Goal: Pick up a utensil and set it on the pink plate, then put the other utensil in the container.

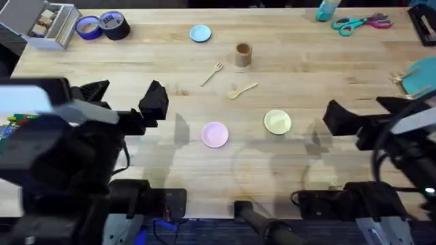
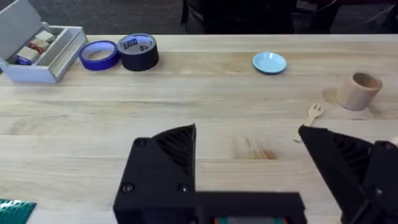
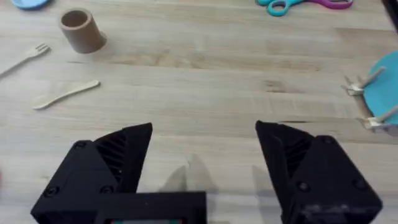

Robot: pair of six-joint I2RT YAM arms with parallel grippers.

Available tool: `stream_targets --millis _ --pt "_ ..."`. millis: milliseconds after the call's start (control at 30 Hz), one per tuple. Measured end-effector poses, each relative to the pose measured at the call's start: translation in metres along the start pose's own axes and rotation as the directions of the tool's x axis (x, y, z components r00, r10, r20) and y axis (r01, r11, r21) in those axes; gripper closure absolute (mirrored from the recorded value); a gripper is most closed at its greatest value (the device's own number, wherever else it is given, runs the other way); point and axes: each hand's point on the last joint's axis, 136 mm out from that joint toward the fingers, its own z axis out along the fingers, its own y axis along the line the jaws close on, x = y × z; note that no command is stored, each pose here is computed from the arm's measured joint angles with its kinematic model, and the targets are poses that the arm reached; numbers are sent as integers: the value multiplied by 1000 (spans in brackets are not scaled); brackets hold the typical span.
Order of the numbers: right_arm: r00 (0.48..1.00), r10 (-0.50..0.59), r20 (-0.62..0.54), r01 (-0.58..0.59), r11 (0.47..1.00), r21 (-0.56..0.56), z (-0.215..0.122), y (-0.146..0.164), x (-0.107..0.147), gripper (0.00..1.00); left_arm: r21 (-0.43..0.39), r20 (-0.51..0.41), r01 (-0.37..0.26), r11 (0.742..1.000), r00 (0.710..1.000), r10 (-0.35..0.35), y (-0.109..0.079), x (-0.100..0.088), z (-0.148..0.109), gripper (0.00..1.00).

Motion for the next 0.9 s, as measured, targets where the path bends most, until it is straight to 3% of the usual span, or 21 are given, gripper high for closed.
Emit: stream_targets --millis 200,500,600,833,900 --pt "993 12 -120 -13 1000 -6 -13 -1 -10 5 40 -159 2 999 987 4 -7 -10 -1 8" --pt "964 25 -266 -47 996 -79 -1 12 -21 5 152 -403 56 987 915 10 -29 -20 25 8" --pt "947 23 -321 -57 994 -94 4 15 -18 5 179 -480 84 980 877 12 -35 -22 34 8" --pt "922 28 -386 -83 988 -127 14 22 -17 4 187 -670 146 971 742 17 -43 -7 50 8" --pt "922 30 -386 -92 985 -143 15 25 -18 5 190 -698 161 969 716 18 -45 -5 55 8"
